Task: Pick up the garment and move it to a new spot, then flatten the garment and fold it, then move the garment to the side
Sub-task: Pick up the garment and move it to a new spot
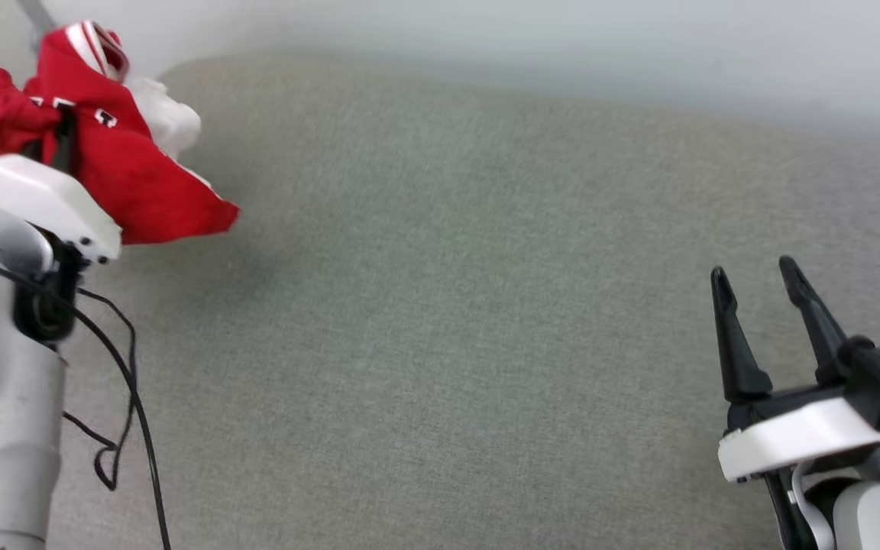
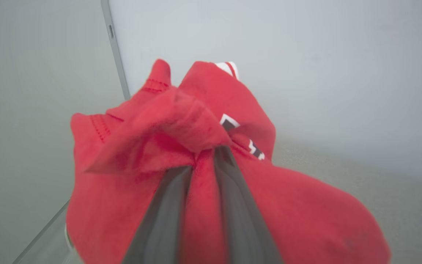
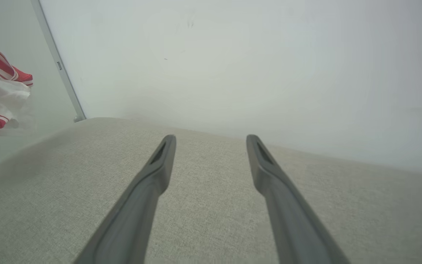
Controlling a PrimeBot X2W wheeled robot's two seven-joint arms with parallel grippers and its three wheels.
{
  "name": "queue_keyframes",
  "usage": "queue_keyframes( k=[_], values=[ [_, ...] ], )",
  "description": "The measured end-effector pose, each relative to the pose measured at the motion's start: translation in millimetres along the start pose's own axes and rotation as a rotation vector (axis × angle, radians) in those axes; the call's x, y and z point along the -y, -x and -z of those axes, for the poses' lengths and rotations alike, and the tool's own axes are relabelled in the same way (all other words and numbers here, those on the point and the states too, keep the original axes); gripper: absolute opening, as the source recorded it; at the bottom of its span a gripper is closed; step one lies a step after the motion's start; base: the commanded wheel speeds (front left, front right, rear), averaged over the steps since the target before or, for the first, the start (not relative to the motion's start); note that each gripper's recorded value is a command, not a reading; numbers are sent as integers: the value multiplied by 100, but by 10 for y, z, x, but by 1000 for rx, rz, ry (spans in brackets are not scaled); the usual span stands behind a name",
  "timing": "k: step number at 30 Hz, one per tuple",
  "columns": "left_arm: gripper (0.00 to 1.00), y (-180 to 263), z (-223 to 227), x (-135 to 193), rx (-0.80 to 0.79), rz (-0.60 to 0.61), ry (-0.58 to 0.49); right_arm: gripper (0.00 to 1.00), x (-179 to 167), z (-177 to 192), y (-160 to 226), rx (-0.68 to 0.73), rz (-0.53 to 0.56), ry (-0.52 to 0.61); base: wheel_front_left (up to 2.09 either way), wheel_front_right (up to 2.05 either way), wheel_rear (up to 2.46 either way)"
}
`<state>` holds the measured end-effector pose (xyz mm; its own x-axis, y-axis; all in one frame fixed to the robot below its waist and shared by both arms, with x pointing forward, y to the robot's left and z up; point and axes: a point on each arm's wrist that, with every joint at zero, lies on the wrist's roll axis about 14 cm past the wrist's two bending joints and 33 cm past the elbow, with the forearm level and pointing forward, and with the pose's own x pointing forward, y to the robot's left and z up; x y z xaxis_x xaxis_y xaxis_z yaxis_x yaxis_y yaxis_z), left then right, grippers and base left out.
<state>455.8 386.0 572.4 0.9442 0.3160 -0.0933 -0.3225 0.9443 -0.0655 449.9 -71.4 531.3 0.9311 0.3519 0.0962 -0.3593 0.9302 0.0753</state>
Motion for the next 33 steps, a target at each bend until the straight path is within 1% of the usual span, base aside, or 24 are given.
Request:
queue_keyframes(
  k=[4,9,12,17,22,24,26,30,33],
  values=[
    [0,96,-67,353,57,94,14,100,107,-90,205,6,42,8,0,0,0],
    [0,220,15,995,75,252,75,100,319,-205,467,19,119,28,0,0,0],
    [0,316,140,1356,55,338,105,100,456,-272,625,30,170,34,0,0,0],
    [0,537,363,2058,2,513,124,100,689,-311,908,29,261,39,0,0,0],
    [0,821,632,2759,-82,710,111,100,897,-325,1122,30,343,37,0,0,0],
    [0,1002,815,3064,-142,807,101,100,973,-307,1185,25,372,37,0,0,0],
    [0,1173,1011,3301,-199,887,68,100,1035,-267,1228,15,394,36,0,0,0],
    [0,1521,1401,3639,-319,1024,28,100,1112,-176,1257,-10,420,34,0,0,0],
    [0,1822,1658,3829,-401,1125,-8,100,1165,-122,1260,-21,434,31,0,0,0]
  ],
)
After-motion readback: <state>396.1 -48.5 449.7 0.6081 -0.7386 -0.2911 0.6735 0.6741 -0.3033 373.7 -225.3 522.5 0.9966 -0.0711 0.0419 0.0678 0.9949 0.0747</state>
